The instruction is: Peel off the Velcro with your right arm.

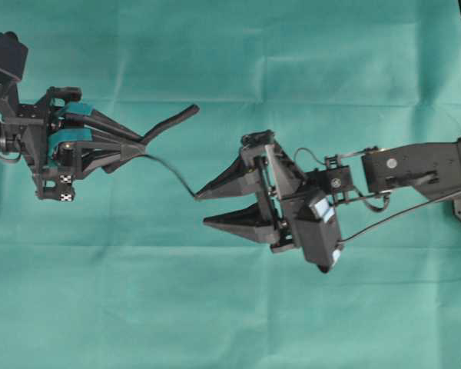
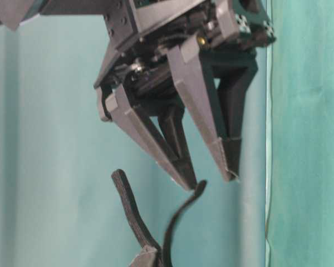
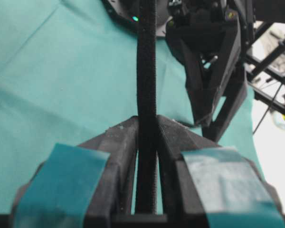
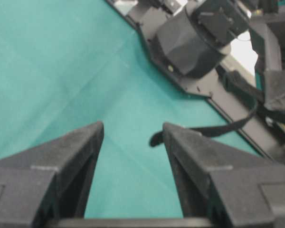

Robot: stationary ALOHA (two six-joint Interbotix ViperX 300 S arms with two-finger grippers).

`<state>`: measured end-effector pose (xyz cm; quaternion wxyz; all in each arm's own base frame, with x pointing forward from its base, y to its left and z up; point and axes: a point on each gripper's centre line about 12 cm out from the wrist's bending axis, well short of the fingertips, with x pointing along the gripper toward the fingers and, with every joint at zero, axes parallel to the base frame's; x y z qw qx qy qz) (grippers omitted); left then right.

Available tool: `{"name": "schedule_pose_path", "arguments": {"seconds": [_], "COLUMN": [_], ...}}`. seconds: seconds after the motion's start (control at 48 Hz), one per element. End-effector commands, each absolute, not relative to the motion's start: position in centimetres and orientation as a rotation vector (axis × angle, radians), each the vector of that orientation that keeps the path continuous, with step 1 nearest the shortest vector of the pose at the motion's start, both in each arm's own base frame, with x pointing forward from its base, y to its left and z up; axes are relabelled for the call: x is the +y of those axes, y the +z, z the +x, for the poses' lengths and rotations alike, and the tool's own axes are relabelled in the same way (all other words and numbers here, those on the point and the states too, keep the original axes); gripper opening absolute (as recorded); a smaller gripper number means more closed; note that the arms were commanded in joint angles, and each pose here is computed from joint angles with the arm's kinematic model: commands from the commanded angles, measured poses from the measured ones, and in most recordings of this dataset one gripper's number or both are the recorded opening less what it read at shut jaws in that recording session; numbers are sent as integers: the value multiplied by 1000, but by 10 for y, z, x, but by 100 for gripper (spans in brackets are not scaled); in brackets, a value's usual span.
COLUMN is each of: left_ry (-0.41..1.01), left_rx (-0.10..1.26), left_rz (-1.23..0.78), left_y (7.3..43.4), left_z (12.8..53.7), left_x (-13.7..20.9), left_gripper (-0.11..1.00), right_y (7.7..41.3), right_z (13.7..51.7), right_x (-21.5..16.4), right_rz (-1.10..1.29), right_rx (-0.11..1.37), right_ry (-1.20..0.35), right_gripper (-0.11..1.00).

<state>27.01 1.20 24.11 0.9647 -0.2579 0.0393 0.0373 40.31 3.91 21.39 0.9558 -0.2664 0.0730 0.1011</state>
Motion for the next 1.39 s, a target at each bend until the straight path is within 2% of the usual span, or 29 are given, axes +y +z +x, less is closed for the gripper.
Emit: {"name": "schedule_pose_path", "arguments": {"seconds": [0.0,0.624,0.937,1.082,1.374], "left_ry": [69,57,57,57,52], "left_rx": [52,46,50,92,107], "left_rz": [-523,-497,-491,-443,-309], "left_y": [248,247,247,242,242], "left_z": [270,257,257,259,259], "left_x": [12,9,9,8,8], "left_gripper": [10,10,10,10,10], "right_y": [232,237,237,241,244], "right_z": [398,351,347,345,340], "right_x": [35,2,-7,-13,-14], "right_rz": [-528,-367,-263,-154,-45], "right_rx": [100,59,68,47,31], "right_ry": [177,5,-66,-121,-126], "right_gripper": [20,20,20,20,20]}}
